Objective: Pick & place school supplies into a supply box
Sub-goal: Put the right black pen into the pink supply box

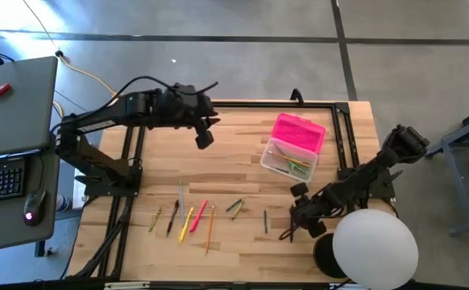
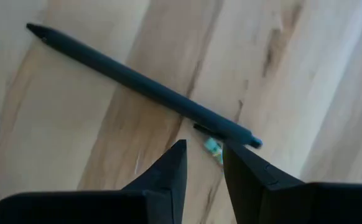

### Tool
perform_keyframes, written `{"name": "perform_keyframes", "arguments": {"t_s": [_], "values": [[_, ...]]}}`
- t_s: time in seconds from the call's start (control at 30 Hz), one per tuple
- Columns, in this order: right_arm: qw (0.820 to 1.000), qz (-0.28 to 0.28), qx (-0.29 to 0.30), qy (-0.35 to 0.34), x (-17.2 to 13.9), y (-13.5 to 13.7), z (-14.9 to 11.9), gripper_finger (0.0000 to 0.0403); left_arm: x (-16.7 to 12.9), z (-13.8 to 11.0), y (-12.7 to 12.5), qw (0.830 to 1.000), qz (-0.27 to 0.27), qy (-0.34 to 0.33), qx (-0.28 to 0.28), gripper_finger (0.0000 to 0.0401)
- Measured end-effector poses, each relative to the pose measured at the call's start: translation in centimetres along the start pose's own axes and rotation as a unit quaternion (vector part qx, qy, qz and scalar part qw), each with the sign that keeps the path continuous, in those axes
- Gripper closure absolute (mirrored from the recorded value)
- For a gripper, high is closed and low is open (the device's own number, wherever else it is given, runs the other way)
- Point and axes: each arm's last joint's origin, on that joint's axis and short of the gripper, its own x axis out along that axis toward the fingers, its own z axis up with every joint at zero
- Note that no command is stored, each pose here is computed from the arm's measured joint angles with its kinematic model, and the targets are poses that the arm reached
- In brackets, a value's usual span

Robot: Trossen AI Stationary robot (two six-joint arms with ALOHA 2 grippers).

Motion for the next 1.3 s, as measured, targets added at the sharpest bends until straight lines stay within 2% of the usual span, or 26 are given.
{"name": "perform_keyframes", "arguments": {"t_s": [0.13, 0.3, 0.8, 0.93, 1.13, 1.3], "values": [[0.998, 0.006, -0.047, -0.035, 0.6, 0.1, 0.0, 0.0320, 0.2, 0.0, -0.4, 1.000, 0.000, 0.001, 0.006, 0.0281], [0.994, -0.001, -0.095, -0.045, 1.0, 0.0, -0.5, 0.0320, 1.3, 0.0, -0.9, 1.000, 0.000, 0.011, 0.013, 0.0281], [0.996, -0.042, -0.075, -0.018, 0.8, -0.2, -0.6, 0.0320, 1.4, -0.2, -0.8, 0.999, 0.012, 0.022, 0.021, 0.0281], [0.993, -0.055, -0.091, -0.048, 1.0, -0.6, -0.2, 0.0320, 1.9, -0.7, -0.9, 0.999, 0.012, 0.032, 0.028, 0.0281], [0.985, 0.000, -0.133, -0.112, 2.5, -1.0, 0.0, 0.0320, 2.5, -1.3, -1.0, 0.999, 0.012, 0.045, 0.027, 0.0281], [0.976, -0.027, -0.148, -0.157, 2.9, -1.3, 0.4, 0.0320, 2.8, -1.7, -1.1, 0.998, 0.010, 0.059, 0.028, 0.0281]]}}
